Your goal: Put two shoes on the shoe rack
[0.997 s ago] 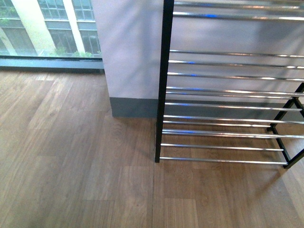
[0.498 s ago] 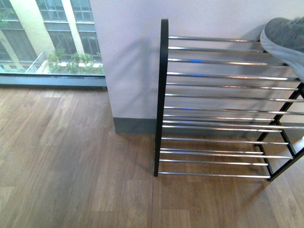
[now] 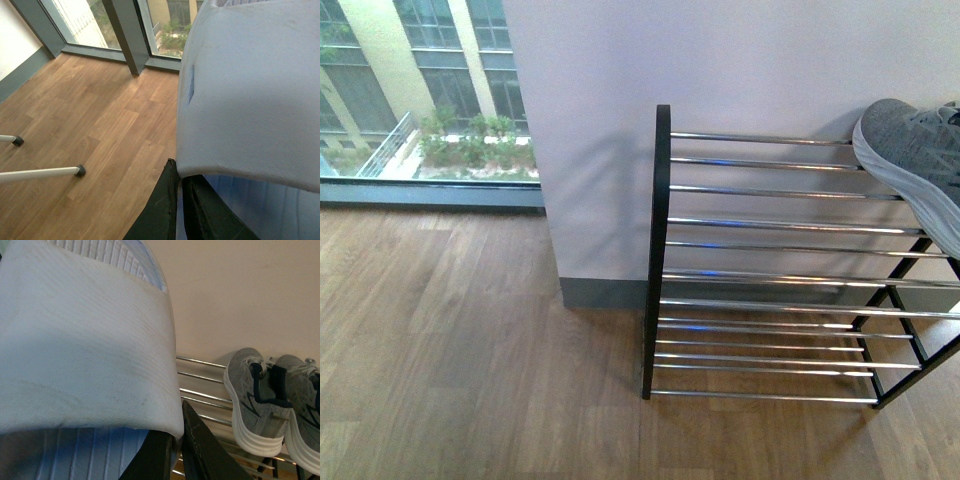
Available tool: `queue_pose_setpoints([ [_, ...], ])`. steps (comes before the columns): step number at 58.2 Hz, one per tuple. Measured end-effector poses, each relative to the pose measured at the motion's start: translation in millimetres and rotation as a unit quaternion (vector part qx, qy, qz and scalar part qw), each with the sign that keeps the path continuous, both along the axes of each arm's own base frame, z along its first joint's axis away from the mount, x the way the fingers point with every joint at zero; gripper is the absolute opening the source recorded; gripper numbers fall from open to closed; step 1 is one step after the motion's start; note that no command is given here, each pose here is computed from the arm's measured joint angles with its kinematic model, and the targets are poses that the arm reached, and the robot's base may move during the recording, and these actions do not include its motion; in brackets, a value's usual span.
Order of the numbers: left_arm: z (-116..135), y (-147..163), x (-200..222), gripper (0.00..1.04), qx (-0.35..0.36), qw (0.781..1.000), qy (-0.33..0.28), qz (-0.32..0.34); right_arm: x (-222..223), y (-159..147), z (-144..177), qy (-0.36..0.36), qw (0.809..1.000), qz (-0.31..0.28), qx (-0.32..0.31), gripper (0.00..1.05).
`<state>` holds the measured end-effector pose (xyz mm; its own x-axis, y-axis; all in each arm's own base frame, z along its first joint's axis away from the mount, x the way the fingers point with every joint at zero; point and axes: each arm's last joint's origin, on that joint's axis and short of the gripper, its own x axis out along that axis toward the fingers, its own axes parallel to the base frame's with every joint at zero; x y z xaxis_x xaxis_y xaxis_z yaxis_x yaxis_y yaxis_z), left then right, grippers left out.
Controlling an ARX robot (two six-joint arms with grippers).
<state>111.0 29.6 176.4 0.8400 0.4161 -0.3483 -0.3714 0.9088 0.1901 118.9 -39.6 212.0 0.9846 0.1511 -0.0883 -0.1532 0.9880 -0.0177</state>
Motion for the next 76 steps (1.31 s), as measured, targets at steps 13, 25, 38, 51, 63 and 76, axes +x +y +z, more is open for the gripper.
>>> queue_pose_setpoints([
  [13,-0.2,0.0,0.1,0.02,0.000,1.000,0.001,0.000,4.7,7.3,-5.9,0.035,0.997,0.064,0.037,0.02],
  [25,-0.2,0.0,0.1,0.02,0.000,1.000,0.001,0.000,41.0,32.1,-1.8,0.077,0.993,0.084,0.028,0.02],
  [38,-0.2,0.0,0.1,0.02,0.000,1.000,0.001,0.000,137.6,66.3,-10.8,0.137,0.988,0.068,0.012,0.02],
  [51,-0.2,0.0,0.1,0.02,0.000,1.000,0.001,0.000,226.2,72.0,-69.4,0.217,0.976,-0.004,-0.014,0.02],
  [63,-0.2,0.0,0.1,0.02,0.000,1.000,0.001,0.000,265.8,58.2,-103.4,0.233,0.969,-0.059,-0.064,0.02],
  [76,-0.2,0.0,0.1,0.02,0.000,1.000,0.001,0.000,284.4,29.9,-122.8,0.238,0.958,-0.099,-0.128,0.02],
])
